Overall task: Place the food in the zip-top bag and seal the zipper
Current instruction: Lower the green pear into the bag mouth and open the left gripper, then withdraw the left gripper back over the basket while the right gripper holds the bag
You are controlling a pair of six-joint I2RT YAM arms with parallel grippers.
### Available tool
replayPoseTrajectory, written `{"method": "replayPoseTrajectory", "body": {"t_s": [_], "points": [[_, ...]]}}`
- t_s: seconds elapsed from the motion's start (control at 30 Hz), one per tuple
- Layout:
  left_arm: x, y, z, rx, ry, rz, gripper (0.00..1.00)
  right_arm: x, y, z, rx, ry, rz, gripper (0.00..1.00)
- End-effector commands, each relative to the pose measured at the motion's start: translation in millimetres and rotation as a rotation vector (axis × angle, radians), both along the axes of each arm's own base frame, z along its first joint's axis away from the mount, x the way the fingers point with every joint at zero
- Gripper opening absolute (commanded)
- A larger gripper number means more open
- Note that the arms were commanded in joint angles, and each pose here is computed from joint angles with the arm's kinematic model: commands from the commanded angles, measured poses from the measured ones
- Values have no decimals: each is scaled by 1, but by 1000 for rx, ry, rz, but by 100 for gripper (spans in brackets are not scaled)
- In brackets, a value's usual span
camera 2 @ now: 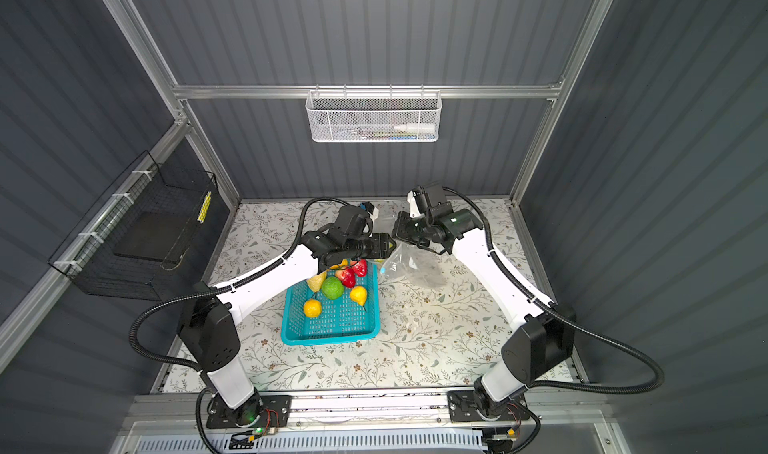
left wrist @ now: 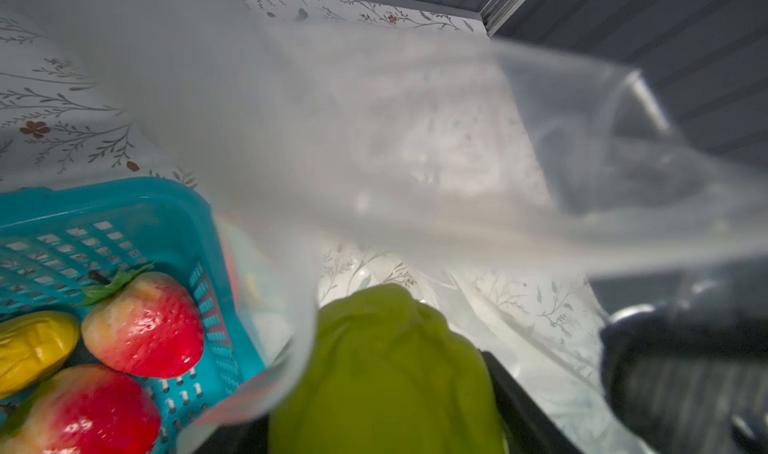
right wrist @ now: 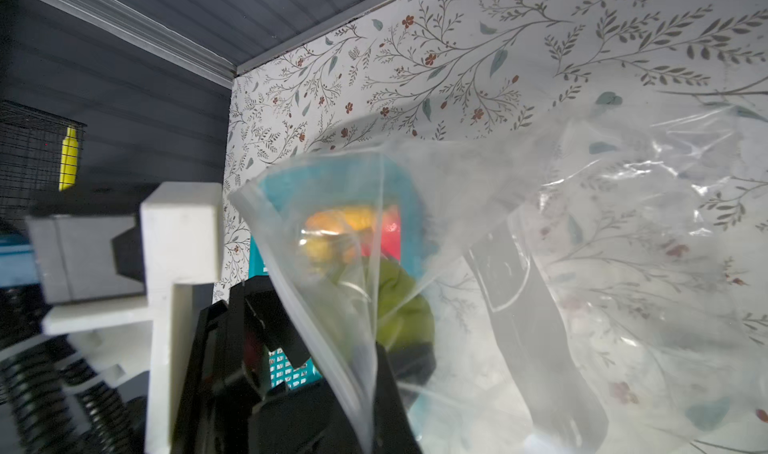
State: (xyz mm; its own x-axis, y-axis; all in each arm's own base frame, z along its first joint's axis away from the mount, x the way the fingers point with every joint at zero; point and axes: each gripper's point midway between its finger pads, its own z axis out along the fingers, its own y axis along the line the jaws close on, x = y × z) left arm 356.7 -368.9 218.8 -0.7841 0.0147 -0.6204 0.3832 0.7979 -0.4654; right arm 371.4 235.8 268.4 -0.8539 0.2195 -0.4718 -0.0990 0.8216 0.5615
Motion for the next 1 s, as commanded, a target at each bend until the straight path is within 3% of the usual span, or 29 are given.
{"method": "replayPoseTrajectory", "body": {"t_s": [0.0, 0.1, 0.23, 0.7, 0.9, 0.97], "points": [[1, -2, 20, -35, -24, 10, 75, 0, -3, 0, -34, -8, -6, 0], [-2, -4, 33, -73, -41, 3, 81, 1, -8, -4, -61, -11, -19, 0], [-6, -8, 54, -143, -65, -25, 98, 3, -15, -14, -104, -11, -35, 0], [1, 17, 86, -256, -85, 15, 100, 6, -28, -19, -155, -20, -65, 0], [15, 66, 90, -265, -90, 83, 100, 7, -37, -18, -161, -25, -86, 0], [13, 85, 71, -195, -73, 100, 100, 8, -40, -16, -161, -30, -94, 0]]}}
